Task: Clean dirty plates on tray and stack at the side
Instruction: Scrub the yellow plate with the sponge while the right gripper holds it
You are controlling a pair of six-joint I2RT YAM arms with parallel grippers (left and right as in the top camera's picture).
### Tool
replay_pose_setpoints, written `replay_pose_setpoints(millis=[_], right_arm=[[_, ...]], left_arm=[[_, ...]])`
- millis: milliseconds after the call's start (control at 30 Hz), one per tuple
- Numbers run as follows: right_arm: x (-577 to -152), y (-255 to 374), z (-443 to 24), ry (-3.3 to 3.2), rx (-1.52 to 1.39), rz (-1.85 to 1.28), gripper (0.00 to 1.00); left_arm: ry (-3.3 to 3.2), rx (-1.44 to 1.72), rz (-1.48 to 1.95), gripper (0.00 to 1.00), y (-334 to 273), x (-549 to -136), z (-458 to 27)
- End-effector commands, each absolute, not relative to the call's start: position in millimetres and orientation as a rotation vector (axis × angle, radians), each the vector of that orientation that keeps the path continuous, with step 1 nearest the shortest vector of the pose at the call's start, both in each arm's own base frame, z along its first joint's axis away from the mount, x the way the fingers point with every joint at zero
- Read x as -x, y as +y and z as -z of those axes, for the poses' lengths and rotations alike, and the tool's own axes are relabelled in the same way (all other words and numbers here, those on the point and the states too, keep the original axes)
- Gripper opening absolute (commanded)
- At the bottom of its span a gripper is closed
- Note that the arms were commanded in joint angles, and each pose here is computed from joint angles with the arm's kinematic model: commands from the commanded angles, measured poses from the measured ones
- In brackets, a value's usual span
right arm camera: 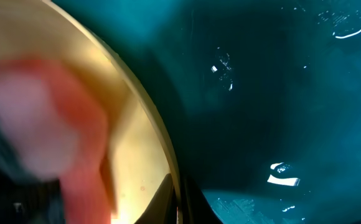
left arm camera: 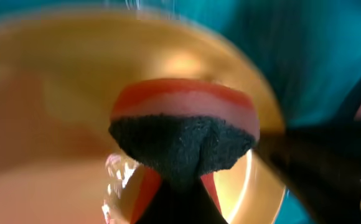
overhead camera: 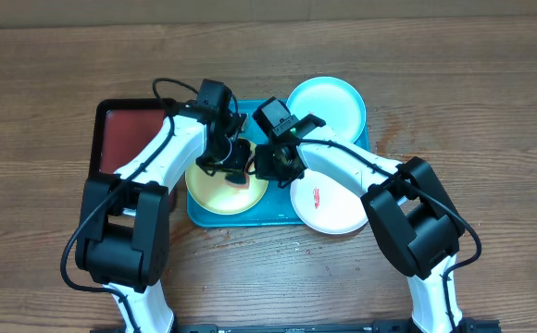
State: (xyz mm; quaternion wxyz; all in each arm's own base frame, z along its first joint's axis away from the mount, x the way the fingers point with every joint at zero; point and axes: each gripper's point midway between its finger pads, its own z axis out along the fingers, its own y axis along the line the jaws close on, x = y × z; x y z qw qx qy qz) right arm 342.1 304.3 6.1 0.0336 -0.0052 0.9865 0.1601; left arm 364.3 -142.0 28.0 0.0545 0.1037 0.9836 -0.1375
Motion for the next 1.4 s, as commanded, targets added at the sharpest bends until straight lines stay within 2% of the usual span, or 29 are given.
replay_pose_setpoints(millis=[0,133,267,400,533,567,667,900,1067,1167,1233,1367], right_arm=[[-325,299,16,3.100,0.019,-0.440,0.04],[-325,299,16,3.100,0.019,-0.439,0.04],[-325,299,16,3.099,0.019,-0.440,0.04],[-326,300,16,3.096,0.019,-0.443,0.04],[-326,300,16,3.096,0.019,-0.444,0.04],[-326,300,16,3.096,0.019,-0.443,0.04],[-325,300,16,3.097,0.019,-0.443,0.04],[-325,299,16,3.100,0.019,-0.440,0.04],[-325,299,16,3.100,0.019,-0.440,0.04],[-325,299,16,3.099,0.019,-0.440,0.04],[-325,299,16,3.099,0.019,-0.440,0.04],[-325,300,16,3.097,0.020,-0.441,0.05]], left_arm=[[2.971,-0.149,0.135,0.04,-112,-381,-21],[2.921,0.138,-0.349,0.04,-52,-381,-26],[3.031,0.148,-0.346,0.04,-54,-355,-23],[3.190,-0.008,-0.069,0.04,-87,-327,-18],[3.214,-0.297,0.468,0.04,-141,-310,-26],[3.142,-0.407,0.692,0.04,-163,-311,-34],[3.064,-0.425,0.735,0.04,-172,-325,-36],[2.989,0.008,0.146,0.04,-113,-378,-21],[2.927,0.275,-0.221,0.04,-61,-382,-23],[2.945,0.308,-0.282,0.04,-53,-374,-23],[3.045,0.254,-0.144,0.04,-71,-359,-19],[3.208,-0.090,0.346,0.04,-122,-324,-22]])
